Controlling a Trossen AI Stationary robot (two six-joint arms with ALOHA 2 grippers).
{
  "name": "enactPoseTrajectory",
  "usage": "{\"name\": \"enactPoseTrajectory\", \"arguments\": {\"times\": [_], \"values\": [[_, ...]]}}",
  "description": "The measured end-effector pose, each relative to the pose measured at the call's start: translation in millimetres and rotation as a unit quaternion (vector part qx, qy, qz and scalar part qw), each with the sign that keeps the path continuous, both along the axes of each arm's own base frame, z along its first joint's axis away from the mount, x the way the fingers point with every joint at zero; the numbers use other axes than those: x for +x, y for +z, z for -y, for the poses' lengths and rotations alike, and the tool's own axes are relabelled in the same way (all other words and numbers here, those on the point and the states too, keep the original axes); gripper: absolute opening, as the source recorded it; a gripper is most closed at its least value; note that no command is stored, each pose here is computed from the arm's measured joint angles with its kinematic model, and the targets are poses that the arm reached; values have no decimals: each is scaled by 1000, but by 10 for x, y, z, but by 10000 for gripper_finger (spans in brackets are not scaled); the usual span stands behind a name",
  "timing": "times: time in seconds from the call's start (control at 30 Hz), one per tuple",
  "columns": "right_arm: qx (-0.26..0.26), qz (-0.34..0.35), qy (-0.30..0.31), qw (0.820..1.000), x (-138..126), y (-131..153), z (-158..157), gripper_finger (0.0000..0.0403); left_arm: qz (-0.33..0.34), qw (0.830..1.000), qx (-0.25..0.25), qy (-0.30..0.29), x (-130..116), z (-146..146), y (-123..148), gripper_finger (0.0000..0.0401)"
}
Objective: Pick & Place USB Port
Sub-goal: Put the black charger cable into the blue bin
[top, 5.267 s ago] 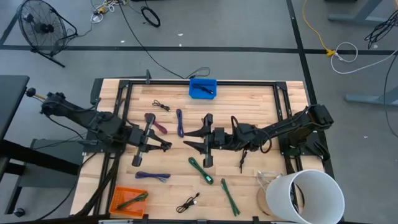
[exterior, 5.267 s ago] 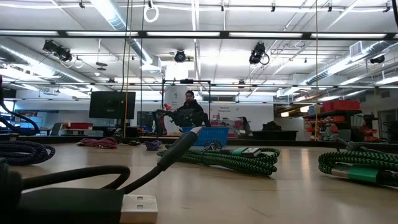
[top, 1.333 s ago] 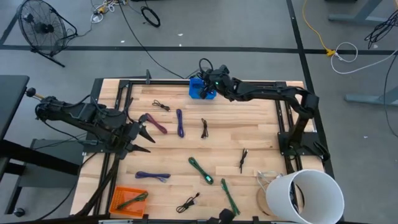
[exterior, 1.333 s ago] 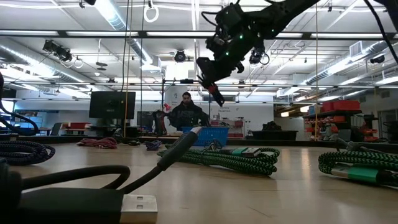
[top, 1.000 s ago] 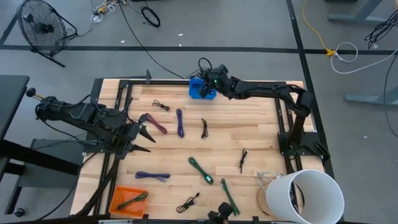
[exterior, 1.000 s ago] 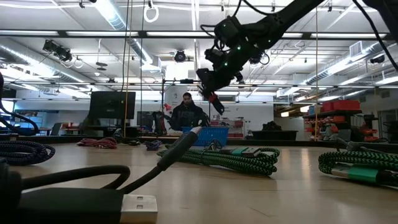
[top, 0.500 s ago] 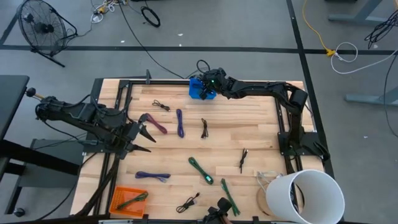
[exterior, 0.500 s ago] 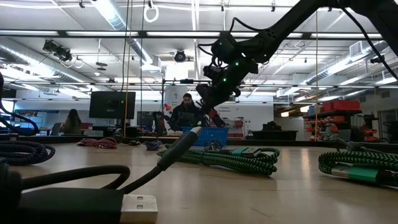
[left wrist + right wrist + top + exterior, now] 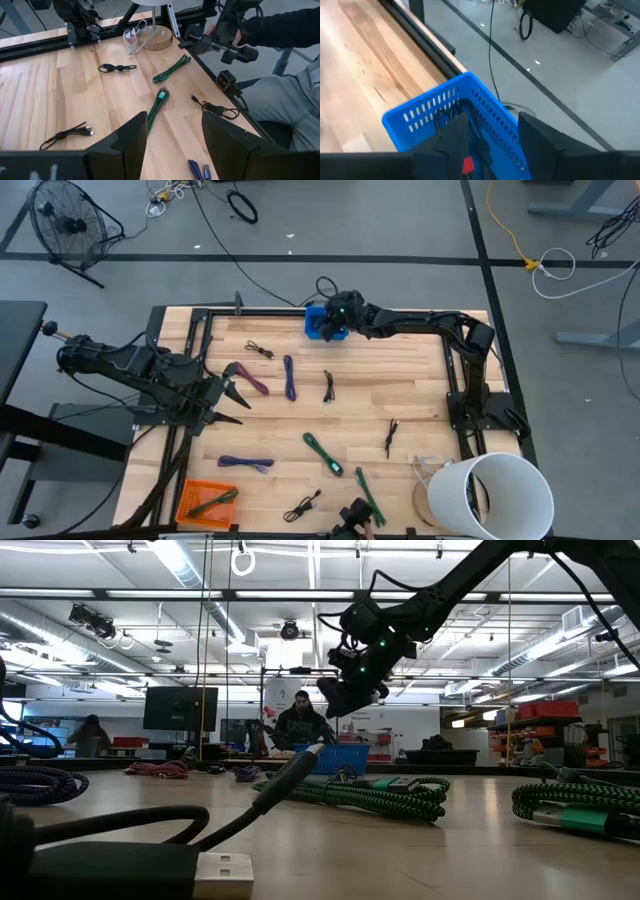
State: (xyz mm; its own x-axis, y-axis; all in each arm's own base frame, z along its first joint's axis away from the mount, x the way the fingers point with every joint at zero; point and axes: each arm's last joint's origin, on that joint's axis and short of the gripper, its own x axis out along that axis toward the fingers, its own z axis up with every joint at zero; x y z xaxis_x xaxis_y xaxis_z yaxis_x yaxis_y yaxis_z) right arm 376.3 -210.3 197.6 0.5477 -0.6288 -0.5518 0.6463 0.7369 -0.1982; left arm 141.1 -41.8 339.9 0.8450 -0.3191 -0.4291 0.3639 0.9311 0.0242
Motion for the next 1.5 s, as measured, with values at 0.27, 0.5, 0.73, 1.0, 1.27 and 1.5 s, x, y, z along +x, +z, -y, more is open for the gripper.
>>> {"name": "enactPoseTrajectory", "arguments": {"times": [0.27, 0.5, 0.73, 1.0, 1.27, 1.5], "values": [[13, 37, 50, 998, 99, 65, -143, 178, 0, 1000, 0, 0, 0, 0, 0, 193], [57, 36, 98, 993, 162, 202, -560, 160, -1, 1000, -2, 1, 0, 0, -1, 193], [188, 12, 89, 978, 151, 186, -1112, 151, -5, 1000, -11, 6, 0, 0, -1, 193], [275, -62, 22, 959, 49, 43, -1575, 151, -8, 1000, -20, 10, 0, 0, -1, 193], [316, -47, -19, 947, 1, -152, -1845, 151, -13, 999, -34, 17, 0, 0, -1, 193], [325, -24, -44, 944, -71, -346, -1877, 151, -16, 999, -42, 21, 0, 0, -1, 193]]}}
